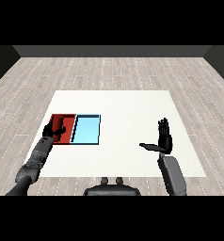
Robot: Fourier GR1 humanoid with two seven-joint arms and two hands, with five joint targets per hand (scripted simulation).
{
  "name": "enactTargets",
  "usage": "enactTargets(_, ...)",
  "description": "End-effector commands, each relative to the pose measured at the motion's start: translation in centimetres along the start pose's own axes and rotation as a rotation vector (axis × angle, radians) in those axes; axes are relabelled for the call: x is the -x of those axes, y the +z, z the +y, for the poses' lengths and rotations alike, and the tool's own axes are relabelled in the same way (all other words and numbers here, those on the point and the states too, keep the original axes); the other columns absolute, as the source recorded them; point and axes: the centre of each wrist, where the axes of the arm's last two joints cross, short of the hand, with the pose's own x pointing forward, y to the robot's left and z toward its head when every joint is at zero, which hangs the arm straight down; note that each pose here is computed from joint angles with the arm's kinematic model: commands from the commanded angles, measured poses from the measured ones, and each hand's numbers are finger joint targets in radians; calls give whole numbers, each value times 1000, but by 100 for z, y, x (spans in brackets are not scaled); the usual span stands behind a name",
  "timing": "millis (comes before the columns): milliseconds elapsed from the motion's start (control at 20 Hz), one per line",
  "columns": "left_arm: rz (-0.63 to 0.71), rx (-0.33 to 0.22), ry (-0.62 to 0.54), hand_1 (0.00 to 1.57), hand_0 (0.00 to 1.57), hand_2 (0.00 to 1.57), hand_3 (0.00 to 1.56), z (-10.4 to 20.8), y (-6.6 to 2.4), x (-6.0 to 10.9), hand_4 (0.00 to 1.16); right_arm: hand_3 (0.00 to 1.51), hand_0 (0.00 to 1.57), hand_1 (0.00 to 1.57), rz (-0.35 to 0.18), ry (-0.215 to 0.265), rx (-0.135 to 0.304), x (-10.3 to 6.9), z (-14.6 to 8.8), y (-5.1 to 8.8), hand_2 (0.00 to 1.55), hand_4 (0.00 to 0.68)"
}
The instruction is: Pick the red can and put it in the red box
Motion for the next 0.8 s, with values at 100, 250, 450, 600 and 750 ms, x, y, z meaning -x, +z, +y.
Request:
enactTargets(100,69,68,-21,1246,1246,1169,0,-110,77,199,455,0,0,0,-34,-12,-14,-4,106,6,0,0)
enactTargets(250,79,132,-122,0,0,0,0,105,-25,159,654,0,0,0,-29,-28,-8,-38,37,-6,0,0)
enactTargets(450,134,162,-219,0,0,0,0,89,-37,101,0,0,0,0,-57,-25,-34,-18,-2,-36,0,0)
enactTargets(600,196,162,-215,0,0,0,0,70,-51,24,0,0,0,0,-41,-43,-36,-29,84,-34,0,0)
enactTargets(750,193,127,-125,0,0,0,0,49,-60,-48,0,0,0,0,-63,-33,-44,-109,8,-109,0,0)
